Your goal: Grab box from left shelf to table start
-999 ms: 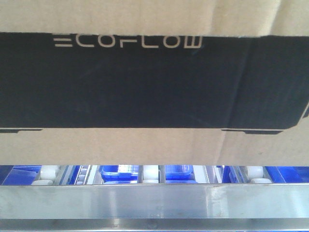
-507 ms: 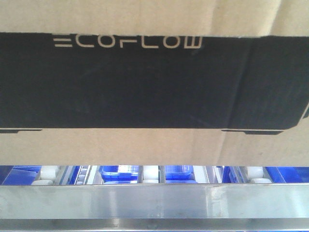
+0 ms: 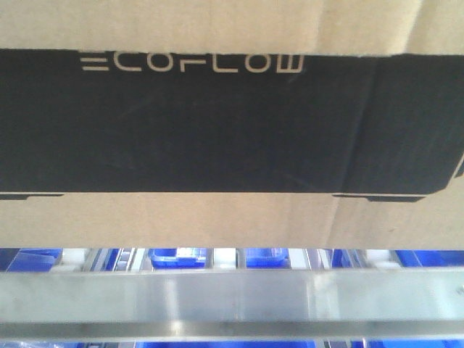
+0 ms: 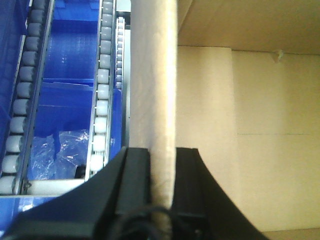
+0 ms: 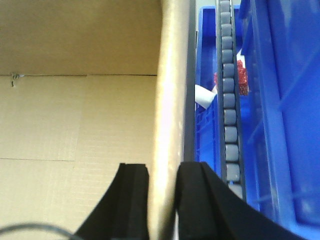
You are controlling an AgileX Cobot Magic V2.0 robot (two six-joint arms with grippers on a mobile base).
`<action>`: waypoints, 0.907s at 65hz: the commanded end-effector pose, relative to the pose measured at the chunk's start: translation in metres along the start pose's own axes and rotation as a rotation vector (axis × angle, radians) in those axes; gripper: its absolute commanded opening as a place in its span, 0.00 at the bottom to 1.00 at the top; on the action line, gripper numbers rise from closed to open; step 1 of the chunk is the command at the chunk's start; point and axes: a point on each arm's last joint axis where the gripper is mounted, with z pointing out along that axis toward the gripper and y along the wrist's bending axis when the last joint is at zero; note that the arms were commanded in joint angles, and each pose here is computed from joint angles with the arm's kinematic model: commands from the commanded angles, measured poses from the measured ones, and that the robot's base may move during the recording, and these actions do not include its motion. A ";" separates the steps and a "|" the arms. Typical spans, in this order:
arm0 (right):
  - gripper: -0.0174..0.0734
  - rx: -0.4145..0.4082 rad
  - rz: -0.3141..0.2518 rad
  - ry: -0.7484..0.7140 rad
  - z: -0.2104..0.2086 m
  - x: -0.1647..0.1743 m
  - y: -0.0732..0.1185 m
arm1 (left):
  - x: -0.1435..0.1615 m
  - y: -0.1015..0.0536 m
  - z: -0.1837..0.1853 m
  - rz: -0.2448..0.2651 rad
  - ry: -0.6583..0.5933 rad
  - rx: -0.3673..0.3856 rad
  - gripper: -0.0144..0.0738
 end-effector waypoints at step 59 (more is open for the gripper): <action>0.27 0.073 -0.067 -0.148 -0.010 -0.017 -0.006 | -0.018 0.010 -0.016 0.002 -0.172 -0.026 0.05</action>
